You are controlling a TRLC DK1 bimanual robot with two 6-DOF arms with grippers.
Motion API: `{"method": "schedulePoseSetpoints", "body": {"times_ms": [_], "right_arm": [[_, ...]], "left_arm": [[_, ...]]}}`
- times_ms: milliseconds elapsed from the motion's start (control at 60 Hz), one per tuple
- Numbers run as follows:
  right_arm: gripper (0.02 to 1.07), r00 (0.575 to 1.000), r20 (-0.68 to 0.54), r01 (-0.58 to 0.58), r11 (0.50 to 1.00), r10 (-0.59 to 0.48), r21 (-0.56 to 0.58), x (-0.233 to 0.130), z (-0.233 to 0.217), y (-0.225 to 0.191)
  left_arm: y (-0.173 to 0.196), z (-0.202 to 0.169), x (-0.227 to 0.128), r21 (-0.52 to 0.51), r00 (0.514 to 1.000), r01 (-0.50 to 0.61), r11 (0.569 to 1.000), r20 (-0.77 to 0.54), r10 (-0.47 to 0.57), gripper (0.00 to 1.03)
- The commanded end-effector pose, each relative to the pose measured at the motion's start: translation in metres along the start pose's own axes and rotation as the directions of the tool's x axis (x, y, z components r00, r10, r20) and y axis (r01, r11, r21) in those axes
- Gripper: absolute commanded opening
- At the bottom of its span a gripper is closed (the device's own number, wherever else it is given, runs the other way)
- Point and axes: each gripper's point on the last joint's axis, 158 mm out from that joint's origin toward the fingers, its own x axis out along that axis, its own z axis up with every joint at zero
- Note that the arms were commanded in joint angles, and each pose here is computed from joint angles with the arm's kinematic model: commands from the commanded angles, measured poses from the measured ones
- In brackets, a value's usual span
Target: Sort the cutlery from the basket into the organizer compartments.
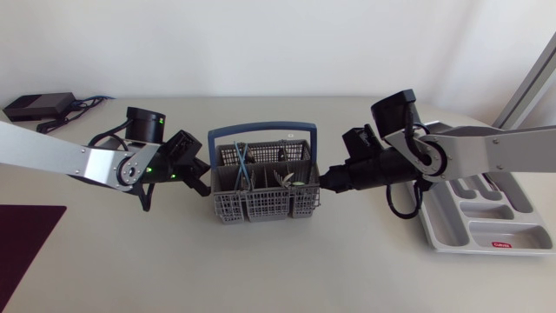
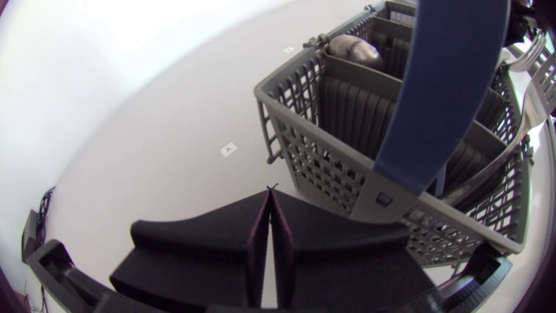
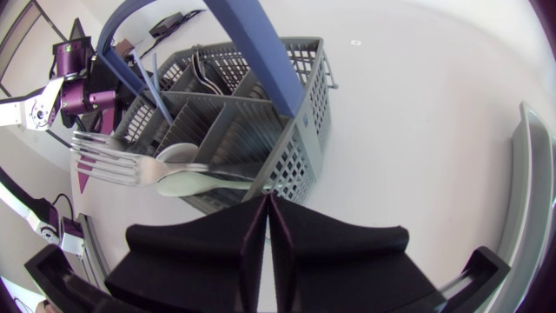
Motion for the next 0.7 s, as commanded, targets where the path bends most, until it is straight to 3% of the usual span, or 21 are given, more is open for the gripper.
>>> {"method": "schedulePoseSetpoints", "body": {"times_ms": [0, 267, 683], "right_arm": [[0.12, 0.997, 0.005, -0.081, 0.996, 0.081, -0.043, -0.004, -0.002, 0.029], [0.12, 0.998, 0.011, -0.068, 0.996, 0.069, -0.060, -0.002, 0.001, 0.031], [0.12, 0.997, 0.000, -0.070, 0.992, 0.071, -0.108, 0.012, 0.004, 0.045]], "left_arm": [[-0.007, 0.034, 0.010, 0.013, 0.997, 0.030, 0.999, 0.067, -0.031, 0.04], [-0.004, 0.031, 0.020, 0.012, 0.998, 0.035, 0.999, 0.051, -0.036, 0.04], [-0.011, 0.019, -0.009, 0.022, 0.998, 0.025, 0.999, 0.054, -0.026, 0.04]]}}
